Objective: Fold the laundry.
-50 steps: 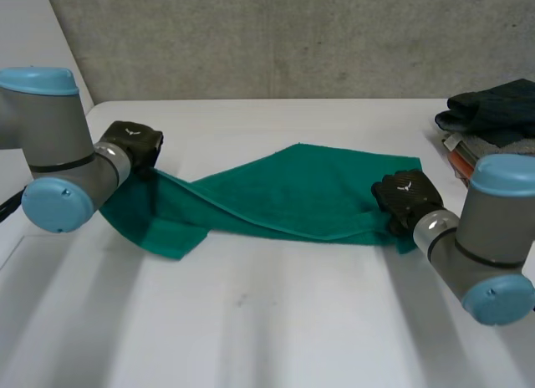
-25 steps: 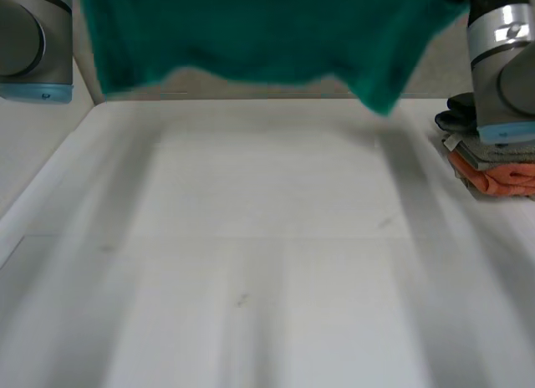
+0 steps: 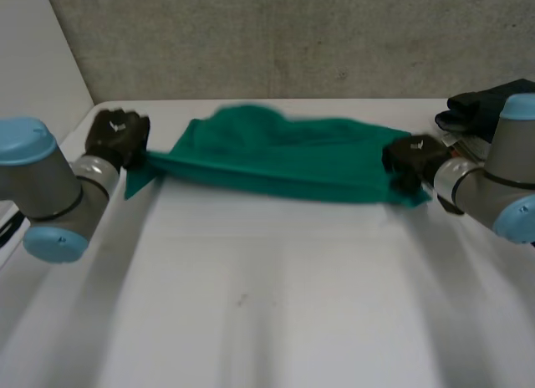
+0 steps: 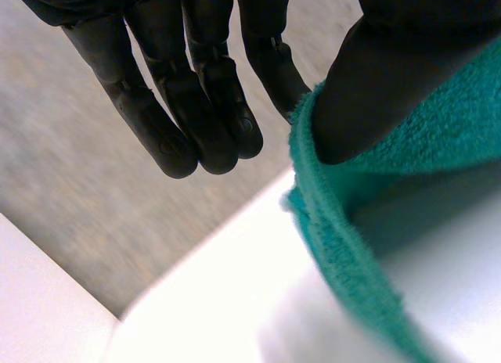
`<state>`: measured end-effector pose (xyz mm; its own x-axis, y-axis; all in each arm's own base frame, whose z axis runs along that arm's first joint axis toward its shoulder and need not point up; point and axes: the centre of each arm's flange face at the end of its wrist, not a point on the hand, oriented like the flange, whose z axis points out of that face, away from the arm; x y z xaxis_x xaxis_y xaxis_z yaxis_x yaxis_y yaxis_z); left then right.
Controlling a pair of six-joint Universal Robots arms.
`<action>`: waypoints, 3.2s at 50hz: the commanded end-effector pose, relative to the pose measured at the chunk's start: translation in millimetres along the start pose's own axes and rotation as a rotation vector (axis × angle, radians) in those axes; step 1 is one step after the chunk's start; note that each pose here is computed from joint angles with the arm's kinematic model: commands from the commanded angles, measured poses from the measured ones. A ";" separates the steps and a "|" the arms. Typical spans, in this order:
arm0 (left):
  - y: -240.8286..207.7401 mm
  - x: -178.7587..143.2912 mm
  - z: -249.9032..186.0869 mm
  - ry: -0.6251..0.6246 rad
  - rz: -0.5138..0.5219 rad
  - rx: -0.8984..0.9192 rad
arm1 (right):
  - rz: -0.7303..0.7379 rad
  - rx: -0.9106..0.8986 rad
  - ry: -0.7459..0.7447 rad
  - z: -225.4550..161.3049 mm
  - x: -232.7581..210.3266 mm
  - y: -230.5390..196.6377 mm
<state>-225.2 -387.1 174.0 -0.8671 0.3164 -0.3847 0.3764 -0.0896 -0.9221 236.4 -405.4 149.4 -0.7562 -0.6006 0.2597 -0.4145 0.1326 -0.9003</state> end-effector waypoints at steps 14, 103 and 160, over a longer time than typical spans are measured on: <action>-16.8 -0.6 -17.9 0.024 0.025 -0.026 | 0.048 -0.154 0.080 -49.4 6.3 2.2; -7.4 48.0 -116.1 0.343 0.470 -0.473 | -0.208 -0.477 -0.175 -119.7 10.0 14.2; -31.2 75.7 14.1 0.142 0.325 -0.077 | -0.200 -0.006 0.298 29.2 39.0 20.3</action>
<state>-308.2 -374.8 176.5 -0.6450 0.4101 -0.6448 0.6505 -0.1482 -0.7449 214.9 -409.8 152.9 -0.7439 -0.4820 0.4629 -0.5831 0.1299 -0.8019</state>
